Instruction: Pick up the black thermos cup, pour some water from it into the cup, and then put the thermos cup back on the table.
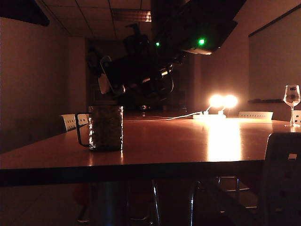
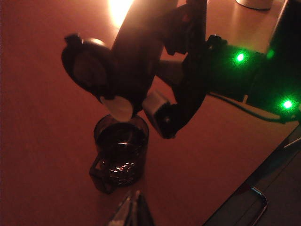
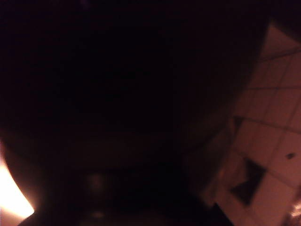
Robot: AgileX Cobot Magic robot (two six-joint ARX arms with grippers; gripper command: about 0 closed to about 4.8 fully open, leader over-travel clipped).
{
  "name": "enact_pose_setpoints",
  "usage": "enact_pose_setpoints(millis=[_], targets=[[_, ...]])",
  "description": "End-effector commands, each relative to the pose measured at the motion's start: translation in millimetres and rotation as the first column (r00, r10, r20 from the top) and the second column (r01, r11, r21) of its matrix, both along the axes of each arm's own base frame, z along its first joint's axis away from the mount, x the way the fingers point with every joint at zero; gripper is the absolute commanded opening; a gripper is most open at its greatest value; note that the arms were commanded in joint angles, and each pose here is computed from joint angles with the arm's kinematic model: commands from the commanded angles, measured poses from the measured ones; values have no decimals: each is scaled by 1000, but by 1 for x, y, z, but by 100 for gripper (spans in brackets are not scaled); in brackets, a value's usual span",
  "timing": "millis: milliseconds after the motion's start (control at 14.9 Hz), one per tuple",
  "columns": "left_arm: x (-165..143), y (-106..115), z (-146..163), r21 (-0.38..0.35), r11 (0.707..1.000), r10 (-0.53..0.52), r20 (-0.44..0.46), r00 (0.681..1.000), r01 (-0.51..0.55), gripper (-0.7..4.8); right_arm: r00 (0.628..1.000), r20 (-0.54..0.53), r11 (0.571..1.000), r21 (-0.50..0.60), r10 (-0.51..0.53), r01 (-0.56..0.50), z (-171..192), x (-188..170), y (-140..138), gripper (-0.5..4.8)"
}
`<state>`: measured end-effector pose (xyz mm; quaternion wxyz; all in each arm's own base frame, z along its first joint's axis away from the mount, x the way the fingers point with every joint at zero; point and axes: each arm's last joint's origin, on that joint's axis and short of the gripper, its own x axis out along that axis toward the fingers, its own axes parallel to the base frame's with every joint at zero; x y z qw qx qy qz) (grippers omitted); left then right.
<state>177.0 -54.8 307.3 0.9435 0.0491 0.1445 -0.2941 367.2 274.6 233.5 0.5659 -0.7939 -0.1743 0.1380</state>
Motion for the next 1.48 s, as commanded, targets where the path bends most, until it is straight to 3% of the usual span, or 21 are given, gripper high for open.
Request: enact_pose_setpoints(millis=[67, 201, 335, 402, 469, 536, 604, 671, 872, 1006, 1140, 1274, 1341, 1475], targets=[[0, 0, 3, -5, 1000, -9, 12, 1000, 9, -7, 994, -104, 939, 343, 19, 18, 11, -2, 2, 192], [0, 0, 3, -6, 1000, -9, 12, 1000, 9, -7, 988, -151, 807, 580, -23, 107, 18, -1, -2, 192], [0, 0, 3, -5, 1000, -9, 12, 1000, 9, -7, 991, -120, 651, 748, -60, 130, 29, 2, -10, 192], [0, 0, 3, -6, 1000, -9, 11, 1000, 9, -7, 991, -91, 530, 838, -93, 127, 37, 3, -17, 191], [0, 0, 3, -6, 1000, -9, 11, 1000, 9, -7, 987, -56, 368, 924, -152, 109, 46, 5, -27, 190], [0, 0, 3, -9, 1000, -7, 9, 1000, 7, -7, 977, -44, 247, 964, -208, 96, 51, 7, -37, 187], [0, 0, 3, -12, 1000, -7, 7, 1000, 7, -7, 963, -53, 157, 983, -263, 96, 56, 10, -49, 166], [-1, 0, 2, -19, 1000, -3, -2, 1000, 3, -7, 955, -67, 100, 990, -289, 100, 60, 12, -58, 165], [-1, -1, 2, -26, 1000, -11, -10, 1000, 11, -7, 957, -133, -24, 991, -259, 131, 69, 18, -77, 165], [-1, -1, 2, -30, 999, -19, -11, 1000, 19, -7, 967, -234, -98, 969, -100, 225, 75, 23, -93, 165], [-1, -1, 2, -30, 999, -19, -11, 1000, 19, -7, 928, -339, -116, 926, 156, 358, 78, 26, -110, 166], [-1, -1, 2, -29, 999, -19, -10, 1000, 18, -7, 822, -439, -60, 869, 363, 491, 69, 33, -129, 171], [-1, -1, 2, -30, 999, -19, -10, 1000, 19, -7, 777, -473, -54, 840, 415, 540, 64, 37, -138, 171], [-1, -1, 2, -30, 999, -19, -10, 1000, 19, -7, 757, -503, -83, 808, 418, 583, 56, 41, -151, 171]])
